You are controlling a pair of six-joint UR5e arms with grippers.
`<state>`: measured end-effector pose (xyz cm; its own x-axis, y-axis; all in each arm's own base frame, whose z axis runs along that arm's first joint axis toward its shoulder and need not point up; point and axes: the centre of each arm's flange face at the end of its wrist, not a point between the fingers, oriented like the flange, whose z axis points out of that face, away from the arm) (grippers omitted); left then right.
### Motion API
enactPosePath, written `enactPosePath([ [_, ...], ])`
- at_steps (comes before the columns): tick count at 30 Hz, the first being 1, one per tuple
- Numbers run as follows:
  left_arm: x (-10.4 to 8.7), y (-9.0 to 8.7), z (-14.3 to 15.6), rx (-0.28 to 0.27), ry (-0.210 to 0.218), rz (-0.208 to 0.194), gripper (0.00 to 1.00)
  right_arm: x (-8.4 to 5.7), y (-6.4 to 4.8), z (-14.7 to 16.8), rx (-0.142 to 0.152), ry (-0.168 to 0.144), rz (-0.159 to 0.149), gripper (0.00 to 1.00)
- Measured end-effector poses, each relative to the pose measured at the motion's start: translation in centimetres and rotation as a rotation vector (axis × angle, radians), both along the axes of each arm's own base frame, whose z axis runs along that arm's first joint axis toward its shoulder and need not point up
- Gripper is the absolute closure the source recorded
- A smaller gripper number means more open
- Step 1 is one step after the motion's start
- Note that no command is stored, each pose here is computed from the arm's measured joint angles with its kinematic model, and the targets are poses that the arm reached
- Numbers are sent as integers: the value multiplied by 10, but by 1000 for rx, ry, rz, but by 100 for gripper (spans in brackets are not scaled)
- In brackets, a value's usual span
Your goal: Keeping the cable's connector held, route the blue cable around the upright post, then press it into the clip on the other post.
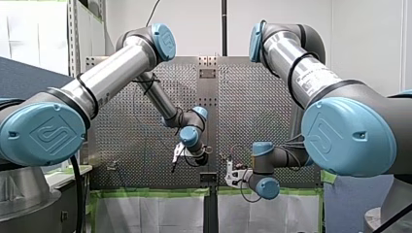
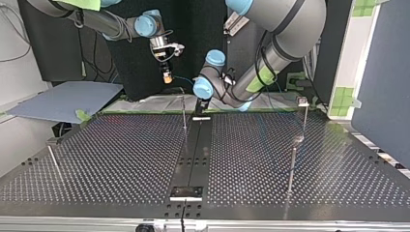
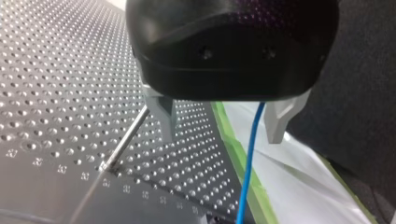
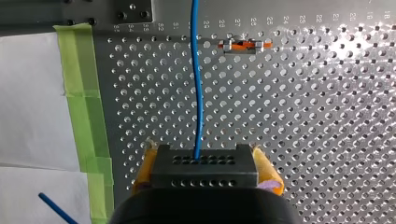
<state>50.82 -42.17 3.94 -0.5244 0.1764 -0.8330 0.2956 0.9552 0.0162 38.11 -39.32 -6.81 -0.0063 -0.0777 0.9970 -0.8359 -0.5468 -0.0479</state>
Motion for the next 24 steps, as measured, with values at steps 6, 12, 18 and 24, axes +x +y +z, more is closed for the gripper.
enactPosePath([
  [6, 0, 0, 1, 16, -18, 15, 70, 0, 0, 0, 0, 3, 0, 100],
  [12, 0, -5, 1, 9, -36, 13, 99, 0, 0, 0, 0, 4, 0, 100],
  [18, -2, -10, 2, -1, -51, 8, 99, -3, -2, -1, 0, 4, -7, 100],
  [24, -5, -16, 1, -10, -64, 0, 99, -9, -8, -1, 2, 4, -21, 100],
])
